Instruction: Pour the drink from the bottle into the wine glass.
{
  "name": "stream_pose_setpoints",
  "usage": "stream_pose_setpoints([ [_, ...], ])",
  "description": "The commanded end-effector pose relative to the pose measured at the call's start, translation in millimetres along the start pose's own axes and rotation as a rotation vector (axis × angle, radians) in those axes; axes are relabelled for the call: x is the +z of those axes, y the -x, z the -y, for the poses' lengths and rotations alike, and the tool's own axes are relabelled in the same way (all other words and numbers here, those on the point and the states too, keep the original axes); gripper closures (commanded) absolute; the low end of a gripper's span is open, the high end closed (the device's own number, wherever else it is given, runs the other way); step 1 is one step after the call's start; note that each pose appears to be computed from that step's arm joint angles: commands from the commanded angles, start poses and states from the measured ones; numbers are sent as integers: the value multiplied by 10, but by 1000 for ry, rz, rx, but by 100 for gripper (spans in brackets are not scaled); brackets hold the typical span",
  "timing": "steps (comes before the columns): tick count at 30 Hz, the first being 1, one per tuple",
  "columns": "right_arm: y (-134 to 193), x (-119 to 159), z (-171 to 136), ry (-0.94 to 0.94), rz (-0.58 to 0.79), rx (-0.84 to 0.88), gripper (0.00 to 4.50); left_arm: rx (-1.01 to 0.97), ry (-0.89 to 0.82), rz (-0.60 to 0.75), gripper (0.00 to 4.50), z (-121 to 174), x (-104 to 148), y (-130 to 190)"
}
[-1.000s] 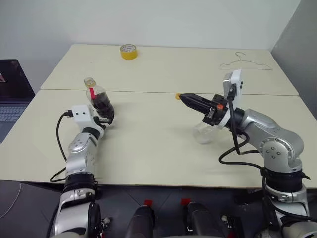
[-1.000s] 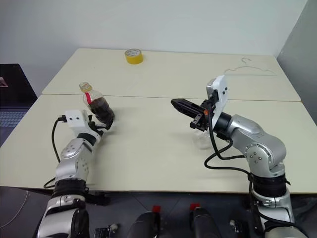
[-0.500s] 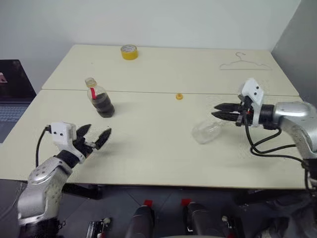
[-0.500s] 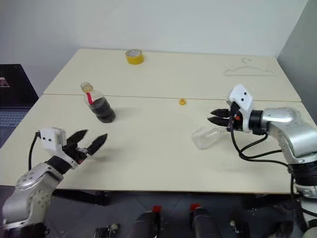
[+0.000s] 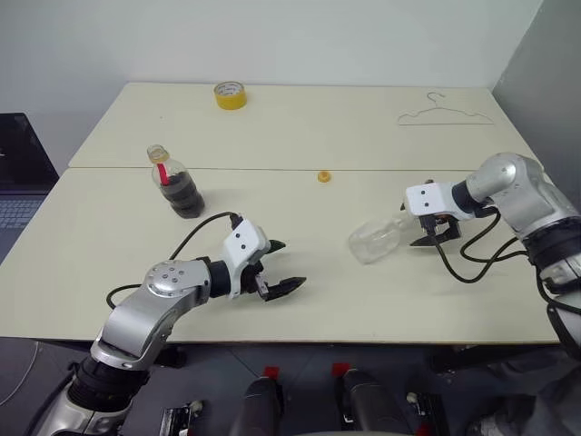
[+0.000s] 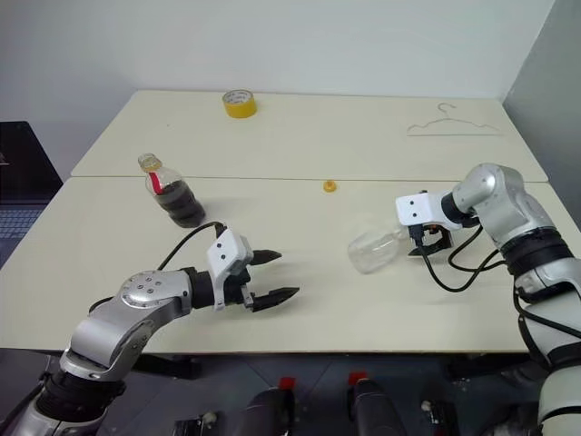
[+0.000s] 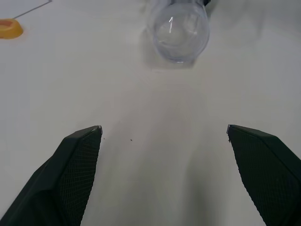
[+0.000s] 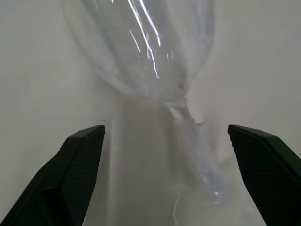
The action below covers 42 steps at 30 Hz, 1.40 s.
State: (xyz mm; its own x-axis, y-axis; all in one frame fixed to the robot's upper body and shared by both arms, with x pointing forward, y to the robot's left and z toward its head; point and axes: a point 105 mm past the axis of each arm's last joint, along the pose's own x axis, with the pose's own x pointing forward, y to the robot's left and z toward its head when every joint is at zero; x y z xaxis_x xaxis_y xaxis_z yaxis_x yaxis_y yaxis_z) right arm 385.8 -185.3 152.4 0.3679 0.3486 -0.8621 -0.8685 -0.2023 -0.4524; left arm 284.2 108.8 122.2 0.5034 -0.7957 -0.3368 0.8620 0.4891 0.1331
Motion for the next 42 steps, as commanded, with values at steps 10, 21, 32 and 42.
stream_pose_setpoints([
  [10,-68,94,171,110,-20,-14,137,49,-62,39,0,-14,62,12],
  [21,184,637,373,-81,477,-266,443,77,-58,41,0,-104,-11,20],
  [32,508,1052,475,-890,1253,-704,443,91,-43,17,0,-194,-117,84],
  [42,-161,1546,51,-1015,1177,-744,443,70,-40,9,0,-182,-134,59],
])
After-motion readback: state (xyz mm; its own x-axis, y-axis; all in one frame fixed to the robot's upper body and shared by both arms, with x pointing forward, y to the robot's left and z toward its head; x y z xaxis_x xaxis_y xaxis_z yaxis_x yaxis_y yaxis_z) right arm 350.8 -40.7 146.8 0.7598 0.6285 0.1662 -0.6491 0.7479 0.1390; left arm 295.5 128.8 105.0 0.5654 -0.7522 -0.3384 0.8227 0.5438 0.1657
